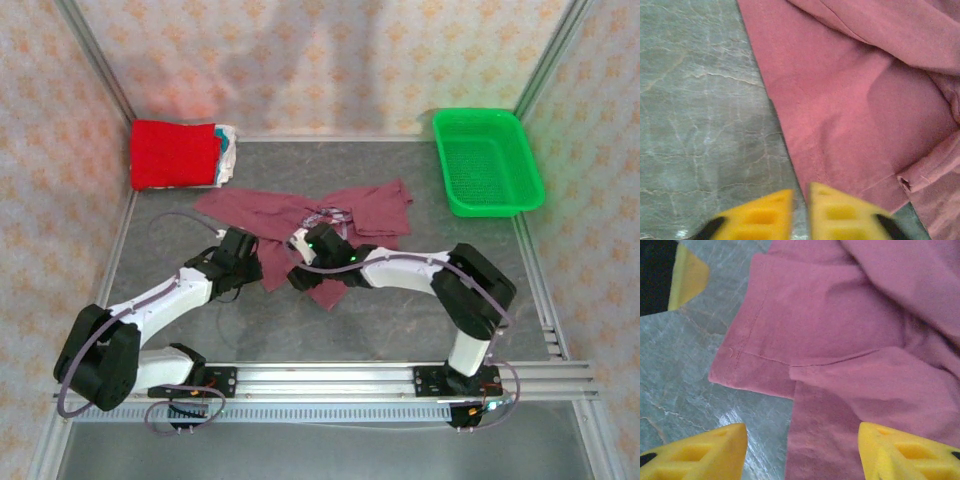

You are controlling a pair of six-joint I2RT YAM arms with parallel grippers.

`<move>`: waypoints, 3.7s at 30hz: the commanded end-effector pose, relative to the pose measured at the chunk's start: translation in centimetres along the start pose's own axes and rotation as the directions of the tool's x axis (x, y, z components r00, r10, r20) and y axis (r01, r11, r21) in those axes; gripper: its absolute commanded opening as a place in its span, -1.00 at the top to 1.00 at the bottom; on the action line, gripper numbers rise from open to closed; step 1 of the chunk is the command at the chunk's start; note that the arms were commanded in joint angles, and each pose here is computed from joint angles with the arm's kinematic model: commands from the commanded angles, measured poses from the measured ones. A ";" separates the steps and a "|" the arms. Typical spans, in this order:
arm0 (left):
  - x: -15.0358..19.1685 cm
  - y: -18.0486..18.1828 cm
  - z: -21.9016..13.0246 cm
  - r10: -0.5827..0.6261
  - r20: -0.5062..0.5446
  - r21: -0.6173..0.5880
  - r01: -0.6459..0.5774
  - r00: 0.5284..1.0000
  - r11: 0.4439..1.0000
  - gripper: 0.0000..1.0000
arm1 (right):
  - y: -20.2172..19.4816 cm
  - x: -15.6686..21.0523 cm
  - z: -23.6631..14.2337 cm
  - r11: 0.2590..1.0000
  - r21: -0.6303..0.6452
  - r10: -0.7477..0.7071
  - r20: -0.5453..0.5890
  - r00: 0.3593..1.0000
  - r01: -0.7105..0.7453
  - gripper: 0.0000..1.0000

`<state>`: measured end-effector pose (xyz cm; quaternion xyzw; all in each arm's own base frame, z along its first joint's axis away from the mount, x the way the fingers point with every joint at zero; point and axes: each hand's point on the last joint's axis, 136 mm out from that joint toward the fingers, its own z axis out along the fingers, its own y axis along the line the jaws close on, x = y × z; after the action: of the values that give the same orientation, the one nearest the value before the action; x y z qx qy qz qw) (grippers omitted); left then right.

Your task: Fold and stack the t-shirts

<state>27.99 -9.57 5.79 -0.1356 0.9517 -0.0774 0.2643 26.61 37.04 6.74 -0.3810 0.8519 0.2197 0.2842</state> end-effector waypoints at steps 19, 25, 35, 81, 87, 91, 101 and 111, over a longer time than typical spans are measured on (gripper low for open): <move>2.1 -0.8 1.2 0.016 -0.072 0.032 -0.013 0.997 0.999 0.30 | -1.5 -1.3 3.8 0.990 0.138 0.019 0.047 0.999 -0.025 0.58; 3.0 -2.3 1.7 0.053 -0.107 0.064 -0.046 0.993 0.997 -0.03 | -1.7 -2.9 0.8 0.985 0.156 0.049 0.111 0.993 -0.066 0.87; 3.7 -2.5 4.8 0.079 -0.139 0.012 -0.078 0.987 0.997 0.94 | -4.2 -3.3 -3.3 0.967 0.144 0.178 0.199 0.964 -0.209 1.00; -16.6 6.2 -31.3 0.080 0.801 -0.177 0.107 0.593 0.978 1.00 | -17.8 -13.1 -46.2 0.640 0.459 0.099 0.746 0.658 -0.616 1.00; -17.3 6.9 -26.5 0.089 0.766 -0.236 0.150 0.636 0.960 1.00 | -31.3 -15.8 -37.8 0.534 0.391 0.345 0.709 0.615 -0.750 1.00; -16.5 6.9 -19.9 0.062 0.682 -0.236 0.138 0.729 0.962 1.00 | -36.1 -17.2 -31.0 0.544 0.350 0.451 0.644 0.618 -0.762 -0.06; -14.2 7.9 -9.3 0.018 0.497 -0.291 0.147 0.868 0.945 1.00 | -21.0 -14.2 -23.3 0.780 0.162 0.449 0.528 0.721 -0.604 -0.46; -12.9 9.9 -8.9 -0.052 0.444 -0.311 0.208 0.895 0.927 1.00 | 0.9 3.2 -14.1 0.982 -0.085 0.179 0.113 0.977 -0.170 -0.33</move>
<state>32.31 3.97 16.87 -0.2358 0.8629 0.1131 0.4324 22.35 27.44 17.95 -0.2502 0.8558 0.3105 0.3297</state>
